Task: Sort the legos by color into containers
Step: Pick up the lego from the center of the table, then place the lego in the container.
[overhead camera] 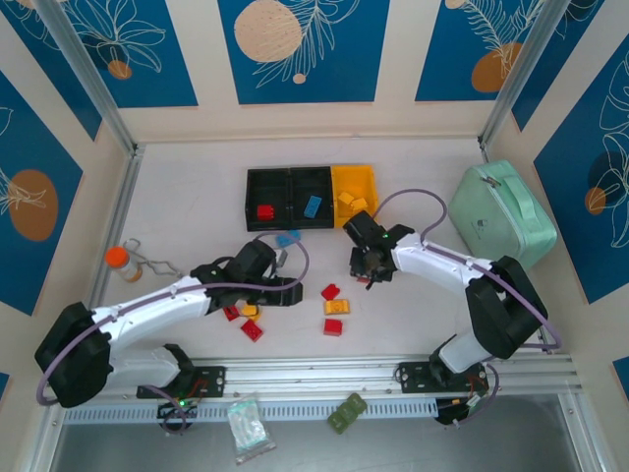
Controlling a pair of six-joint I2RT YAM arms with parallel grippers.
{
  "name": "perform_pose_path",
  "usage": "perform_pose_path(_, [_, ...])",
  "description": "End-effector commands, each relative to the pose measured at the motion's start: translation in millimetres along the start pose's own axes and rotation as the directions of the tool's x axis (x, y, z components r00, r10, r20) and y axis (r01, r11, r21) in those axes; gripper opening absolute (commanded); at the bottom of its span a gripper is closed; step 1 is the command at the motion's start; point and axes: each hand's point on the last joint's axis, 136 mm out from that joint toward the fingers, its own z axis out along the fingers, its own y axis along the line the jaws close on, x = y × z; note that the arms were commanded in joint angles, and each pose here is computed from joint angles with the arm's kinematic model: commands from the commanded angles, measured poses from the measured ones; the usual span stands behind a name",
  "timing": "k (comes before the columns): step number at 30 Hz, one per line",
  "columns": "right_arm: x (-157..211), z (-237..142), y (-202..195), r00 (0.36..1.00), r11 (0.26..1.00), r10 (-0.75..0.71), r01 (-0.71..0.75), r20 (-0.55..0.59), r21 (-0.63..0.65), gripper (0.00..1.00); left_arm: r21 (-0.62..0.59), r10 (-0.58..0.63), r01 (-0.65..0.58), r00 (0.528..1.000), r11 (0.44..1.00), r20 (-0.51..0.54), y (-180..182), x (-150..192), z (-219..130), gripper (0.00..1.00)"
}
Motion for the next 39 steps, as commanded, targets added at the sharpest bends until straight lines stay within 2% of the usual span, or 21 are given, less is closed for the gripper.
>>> perform_pose_path(1, [-13, -16, 24, 0.997, 0.997, -0.059, 0.061, 0.039, -0.044, 0.27, -0.084, -0.059, 0.061, 0.998, 0.995, 0.034, 24, 2, -15, 0.64])
perform_pose_path(5, [-29, -24, 61, 0.990, 0.987, -0.123, 0.129, 0.067, -0.094, 0.27, -0.145, -0.128, 0.139, 0.989, 0.980, 0.078, 50, 5, -32, 0.63])
perform_pose_path(13, [-63, -30, 145, 0.962, 0.946, -0.250, 0.267, 0.110, -0.182, 0.27, -0.189, -0.247, 0.274, 0.956, 0.943, 0.155, 90, 3, -66, 0.62])
perform_pose_path(23, [-104, -5, 224, 0.941, 0.910, -0.318, 0.337, 0.114, -0.240, 0.28, -0.178, -0.297, 0.327, 0.938, 0.928, 0.178, 99, 12, -76, 0.62])
perform_pose_path(32, [-137, 19, 251, 0.945, 0.911, -0.309, 0.327, 0.110, -0.253, 0.28, -0.165, -0.310, 0.337, 0.935, 0.927, 0.170, 100, 18, -76, 0.62])
perform_pose_path(39, [-142, 35, 262, 0.944, 0.903, -0.313, 0.330, 0.106, -0.273, 0.29, -0.148, -0.322, 0.345, 0.933, 0.927, 0.162, 99, 20, -72, 0.61])
